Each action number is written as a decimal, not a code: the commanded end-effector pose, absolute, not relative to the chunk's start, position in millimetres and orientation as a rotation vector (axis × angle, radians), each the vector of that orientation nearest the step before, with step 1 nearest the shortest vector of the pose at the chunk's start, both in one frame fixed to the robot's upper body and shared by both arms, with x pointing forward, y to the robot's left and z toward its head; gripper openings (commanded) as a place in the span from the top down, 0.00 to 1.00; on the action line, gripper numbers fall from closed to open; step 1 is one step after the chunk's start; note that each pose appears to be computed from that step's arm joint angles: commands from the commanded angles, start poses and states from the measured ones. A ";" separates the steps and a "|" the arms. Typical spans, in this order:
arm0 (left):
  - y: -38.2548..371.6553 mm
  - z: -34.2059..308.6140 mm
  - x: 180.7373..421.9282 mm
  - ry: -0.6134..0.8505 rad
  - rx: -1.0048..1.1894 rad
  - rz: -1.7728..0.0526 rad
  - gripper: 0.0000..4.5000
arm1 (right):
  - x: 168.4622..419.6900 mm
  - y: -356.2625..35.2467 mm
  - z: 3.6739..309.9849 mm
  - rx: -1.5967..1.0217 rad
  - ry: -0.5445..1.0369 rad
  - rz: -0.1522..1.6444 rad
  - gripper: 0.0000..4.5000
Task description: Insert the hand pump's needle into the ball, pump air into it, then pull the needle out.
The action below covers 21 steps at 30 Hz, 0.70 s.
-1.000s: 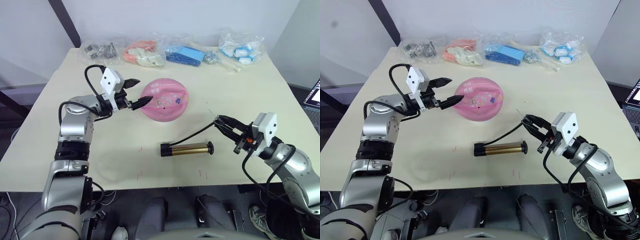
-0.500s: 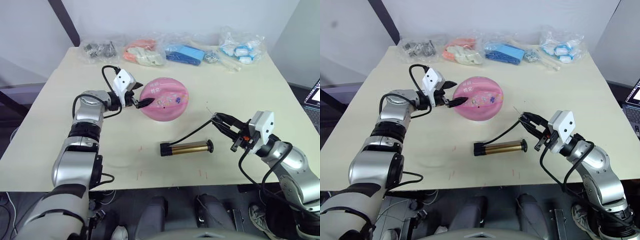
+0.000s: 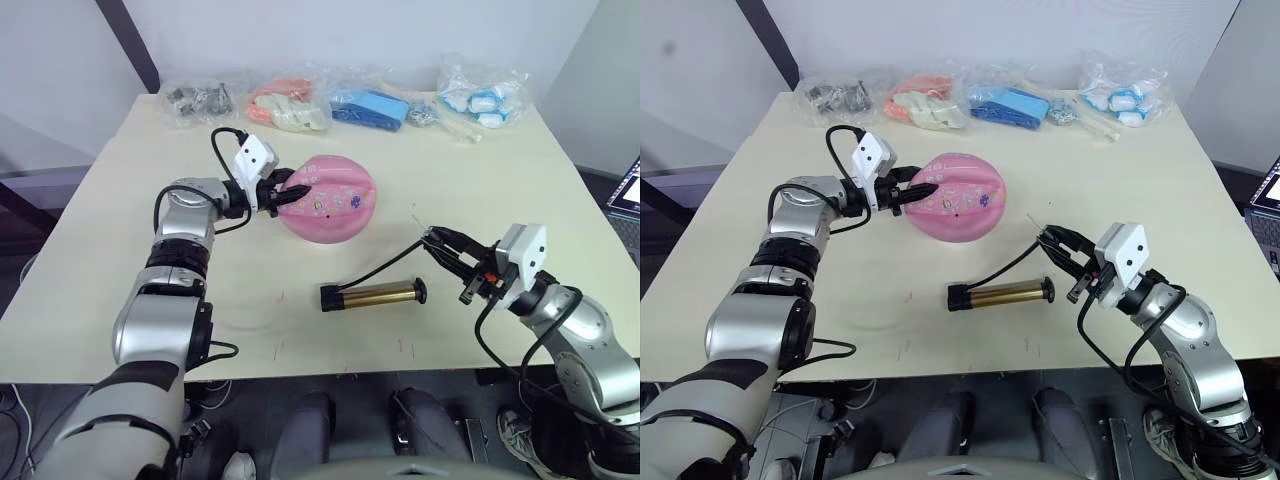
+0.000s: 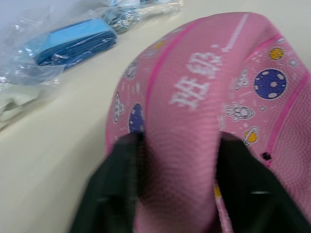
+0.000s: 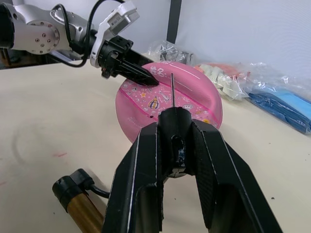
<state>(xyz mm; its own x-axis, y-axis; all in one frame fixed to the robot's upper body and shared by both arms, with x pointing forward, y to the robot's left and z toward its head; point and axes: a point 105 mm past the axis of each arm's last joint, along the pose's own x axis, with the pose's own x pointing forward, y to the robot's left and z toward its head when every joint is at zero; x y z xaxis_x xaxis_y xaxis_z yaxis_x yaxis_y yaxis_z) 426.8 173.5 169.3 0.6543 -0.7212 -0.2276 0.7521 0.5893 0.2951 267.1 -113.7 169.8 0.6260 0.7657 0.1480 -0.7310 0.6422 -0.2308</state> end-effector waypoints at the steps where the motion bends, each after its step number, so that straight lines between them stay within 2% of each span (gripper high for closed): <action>1: 173.8 187.4 426.1 0.018 0.368 -0.856 0.97 | 262.7 -107.9 176.0 -0.152 -0.252 0.883 0.93; 9: 165.4 184.3 421.6 0.042 0.319 -0.824 0.99 | 267.8 -96.1 170.0 -0.039 -0.098 0.886 0.93; 21: 150.2 170.5 398.1 0.138 0.297 -0.689 0.99 | 290.0 -71.8 178.1 0.078 0.180 0.893 0.93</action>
<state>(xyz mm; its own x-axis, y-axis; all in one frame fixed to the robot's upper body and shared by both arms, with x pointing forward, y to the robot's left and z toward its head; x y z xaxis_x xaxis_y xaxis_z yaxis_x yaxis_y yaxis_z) 400.9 154.6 164.0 0.7609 -0.6042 -0.2364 0.6472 0.7325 0.2112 291.7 -74.8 173.5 0.6318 0.7673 -0.1101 -0.7585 0.6412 0.1161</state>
